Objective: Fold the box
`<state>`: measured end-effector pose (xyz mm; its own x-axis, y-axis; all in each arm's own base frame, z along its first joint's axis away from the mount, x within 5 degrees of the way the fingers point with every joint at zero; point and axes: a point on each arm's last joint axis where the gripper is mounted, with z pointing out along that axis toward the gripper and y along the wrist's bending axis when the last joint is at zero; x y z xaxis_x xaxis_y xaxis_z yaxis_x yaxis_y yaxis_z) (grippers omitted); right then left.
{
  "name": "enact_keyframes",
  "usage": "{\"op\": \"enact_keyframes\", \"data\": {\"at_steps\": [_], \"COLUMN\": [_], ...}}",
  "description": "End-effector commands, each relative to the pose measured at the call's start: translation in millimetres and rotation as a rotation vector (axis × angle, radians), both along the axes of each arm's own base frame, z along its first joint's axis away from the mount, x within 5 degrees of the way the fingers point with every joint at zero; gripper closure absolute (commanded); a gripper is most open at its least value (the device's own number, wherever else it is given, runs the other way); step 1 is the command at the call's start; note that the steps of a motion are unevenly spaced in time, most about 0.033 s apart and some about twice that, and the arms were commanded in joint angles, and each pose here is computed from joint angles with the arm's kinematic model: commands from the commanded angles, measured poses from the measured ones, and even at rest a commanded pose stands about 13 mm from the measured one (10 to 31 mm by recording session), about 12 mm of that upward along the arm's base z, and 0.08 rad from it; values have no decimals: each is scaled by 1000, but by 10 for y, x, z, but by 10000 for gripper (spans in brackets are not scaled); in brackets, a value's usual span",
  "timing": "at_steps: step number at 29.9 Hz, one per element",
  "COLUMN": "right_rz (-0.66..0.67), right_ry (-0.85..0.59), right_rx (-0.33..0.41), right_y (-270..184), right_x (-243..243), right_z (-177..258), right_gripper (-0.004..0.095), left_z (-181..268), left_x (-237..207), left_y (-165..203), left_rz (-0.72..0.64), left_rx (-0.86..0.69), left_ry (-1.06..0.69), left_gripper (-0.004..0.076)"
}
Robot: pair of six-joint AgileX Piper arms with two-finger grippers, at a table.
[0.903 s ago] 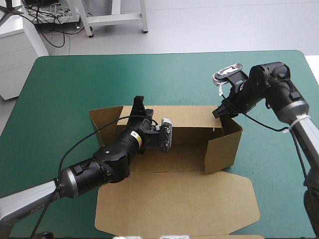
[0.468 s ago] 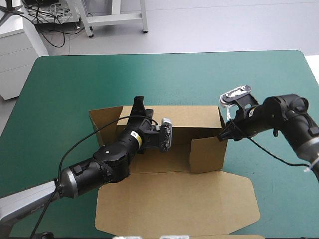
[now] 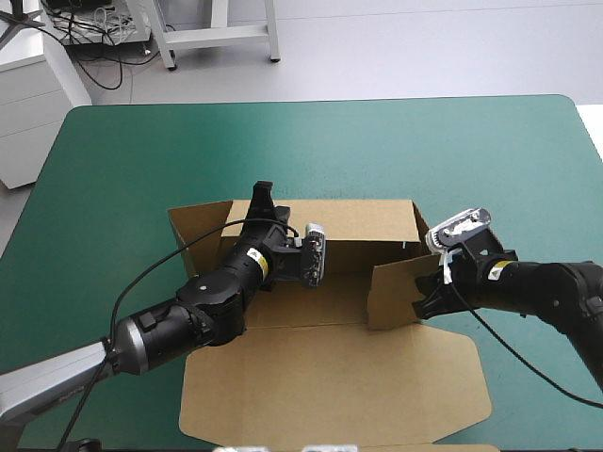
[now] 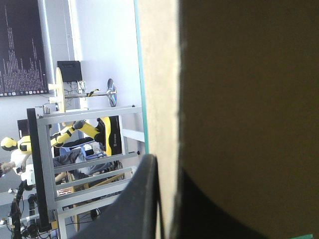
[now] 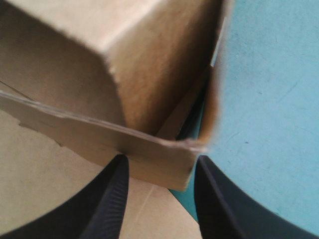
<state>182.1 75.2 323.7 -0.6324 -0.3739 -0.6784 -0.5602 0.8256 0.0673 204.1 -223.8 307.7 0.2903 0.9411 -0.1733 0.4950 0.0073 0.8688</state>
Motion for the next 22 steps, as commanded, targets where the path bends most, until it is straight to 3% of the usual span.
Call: {"op": "enact_keyframes", "data": {"at_steps": [1, 22], "right_rz": [-24, -122], "right_ry": [-138, -190], "right_rx": [88, 166], "right_y": [-1, 2], "right_x": [-37, 81], "right_z": [110, -7], "right_gripper": [519, 518], "left_z": [70, 82], "left_x": [-46, -64], "left_y": [-9, -58], "left_rz": [-4, -55], "left_rx": [-68, -97], "left_ry": [27, 27], "left_gripper": [734, 734]}}
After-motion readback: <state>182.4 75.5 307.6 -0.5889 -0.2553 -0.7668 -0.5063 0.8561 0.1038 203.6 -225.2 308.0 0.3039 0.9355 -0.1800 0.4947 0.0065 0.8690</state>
